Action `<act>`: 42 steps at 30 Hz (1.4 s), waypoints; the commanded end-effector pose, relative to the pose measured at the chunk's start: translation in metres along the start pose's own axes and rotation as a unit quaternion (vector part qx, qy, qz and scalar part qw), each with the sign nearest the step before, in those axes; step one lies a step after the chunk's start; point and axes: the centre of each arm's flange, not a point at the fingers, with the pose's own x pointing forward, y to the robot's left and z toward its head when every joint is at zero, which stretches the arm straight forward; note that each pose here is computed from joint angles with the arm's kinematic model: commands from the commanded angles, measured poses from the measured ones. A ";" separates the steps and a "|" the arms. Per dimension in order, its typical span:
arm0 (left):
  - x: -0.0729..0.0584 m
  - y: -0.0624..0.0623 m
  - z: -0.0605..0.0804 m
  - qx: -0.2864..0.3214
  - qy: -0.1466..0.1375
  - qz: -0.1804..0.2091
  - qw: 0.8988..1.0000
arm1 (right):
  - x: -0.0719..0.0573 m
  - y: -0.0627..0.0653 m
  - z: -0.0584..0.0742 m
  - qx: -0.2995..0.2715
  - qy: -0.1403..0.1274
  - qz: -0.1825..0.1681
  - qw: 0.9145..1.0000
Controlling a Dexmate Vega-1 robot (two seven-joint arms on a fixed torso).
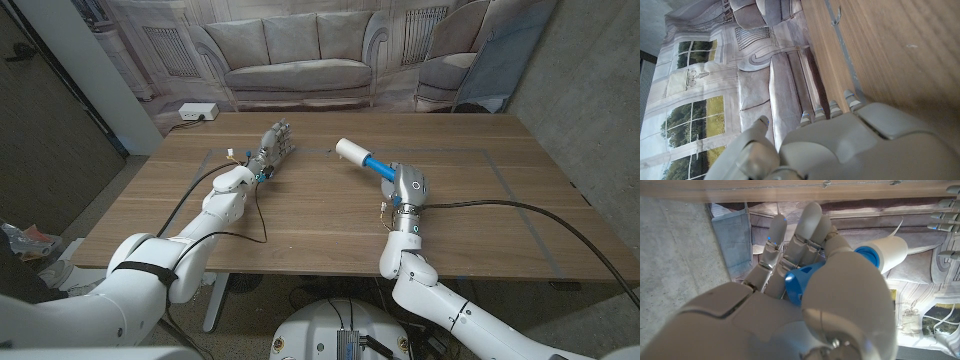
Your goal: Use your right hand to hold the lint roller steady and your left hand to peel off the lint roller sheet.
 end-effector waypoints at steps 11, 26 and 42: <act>0.000 -0.007 0.004 0.008 -0.003 -0.011 1.000 | 0.012 -0.011 0.001 0.079 0.004 0.106 0.991; 0.000 -0.012 0.019 0.045 -0.015 -0.037 0.998 | 0.020 -0.011 -0.011 0.229 0.050 0.148 0.961; 0.000 -0.028 0.049 0.169 -0.044 -0.087 0.981 | 0.018 -0.014 -0.016 0.277 0.070 0.146 0.947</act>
